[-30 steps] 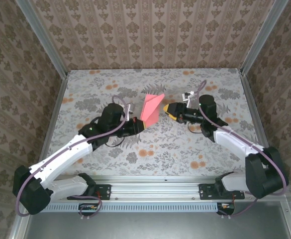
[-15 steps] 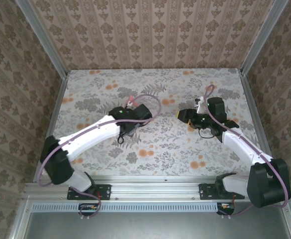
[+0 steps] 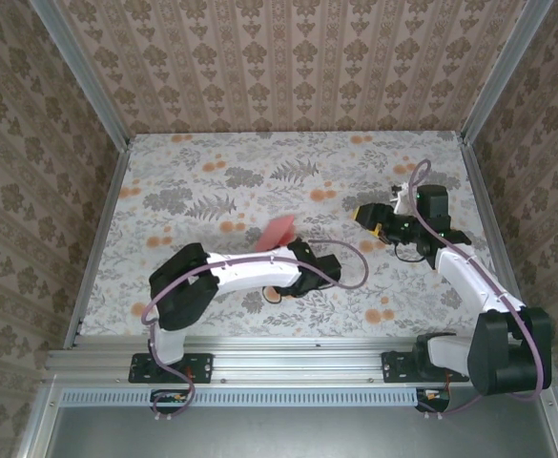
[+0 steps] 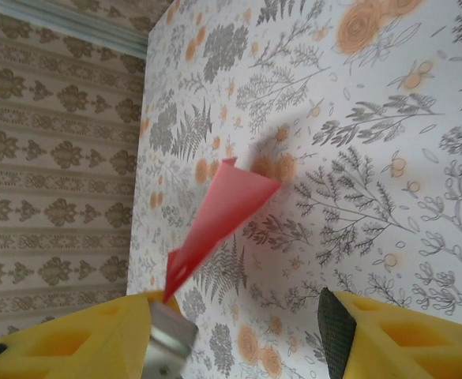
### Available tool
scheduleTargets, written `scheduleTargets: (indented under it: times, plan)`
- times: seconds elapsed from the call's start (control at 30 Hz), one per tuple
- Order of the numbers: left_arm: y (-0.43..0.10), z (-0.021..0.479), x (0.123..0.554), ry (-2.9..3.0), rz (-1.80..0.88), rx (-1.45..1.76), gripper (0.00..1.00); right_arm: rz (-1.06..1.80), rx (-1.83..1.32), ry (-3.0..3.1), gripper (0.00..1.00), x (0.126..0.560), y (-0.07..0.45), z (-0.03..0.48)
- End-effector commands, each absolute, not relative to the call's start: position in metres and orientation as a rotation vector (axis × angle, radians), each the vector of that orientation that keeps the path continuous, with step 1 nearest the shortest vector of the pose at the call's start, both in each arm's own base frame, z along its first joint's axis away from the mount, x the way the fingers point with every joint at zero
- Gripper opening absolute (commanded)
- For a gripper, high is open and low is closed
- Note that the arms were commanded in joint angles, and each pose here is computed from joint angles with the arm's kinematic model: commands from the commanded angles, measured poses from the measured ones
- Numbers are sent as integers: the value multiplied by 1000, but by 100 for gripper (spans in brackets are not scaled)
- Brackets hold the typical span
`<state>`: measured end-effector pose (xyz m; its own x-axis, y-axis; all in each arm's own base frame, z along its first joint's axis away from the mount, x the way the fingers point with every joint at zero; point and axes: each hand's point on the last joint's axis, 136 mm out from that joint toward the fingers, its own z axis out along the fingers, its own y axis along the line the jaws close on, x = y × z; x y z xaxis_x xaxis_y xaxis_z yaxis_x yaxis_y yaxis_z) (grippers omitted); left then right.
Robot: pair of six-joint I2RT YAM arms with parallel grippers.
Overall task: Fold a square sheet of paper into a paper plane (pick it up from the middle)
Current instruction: Turn over the paper at the center of the table.
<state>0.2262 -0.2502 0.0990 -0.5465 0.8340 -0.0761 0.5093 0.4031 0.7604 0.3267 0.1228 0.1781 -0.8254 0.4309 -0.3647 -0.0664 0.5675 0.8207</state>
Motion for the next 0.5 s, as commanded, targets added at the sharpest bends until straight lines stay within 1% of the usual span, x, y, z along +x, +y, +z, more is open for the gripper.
scheduleTargets:
  times: [0.0, 0.13, 0.3, 0.47]
  plan:
    - [-265, 82, 216, 2161, 963, 1268, 11, 1274, 276, 2244, 61, 323, 122, 182]
    - [-277, 62, 203, 2152, 946, 1367, 13, 1295, 270, 2244, 61, 324, 122, 183]
    - [-287, 44, 193, 2167, 885, 1449, 18, 1344, 279, 2240, 61, 325, 125, 179]
    - [-298, 30, 185, 2196, 790, 1511, 23, 1417, 304, 2231, 59, 327, 133, 170]
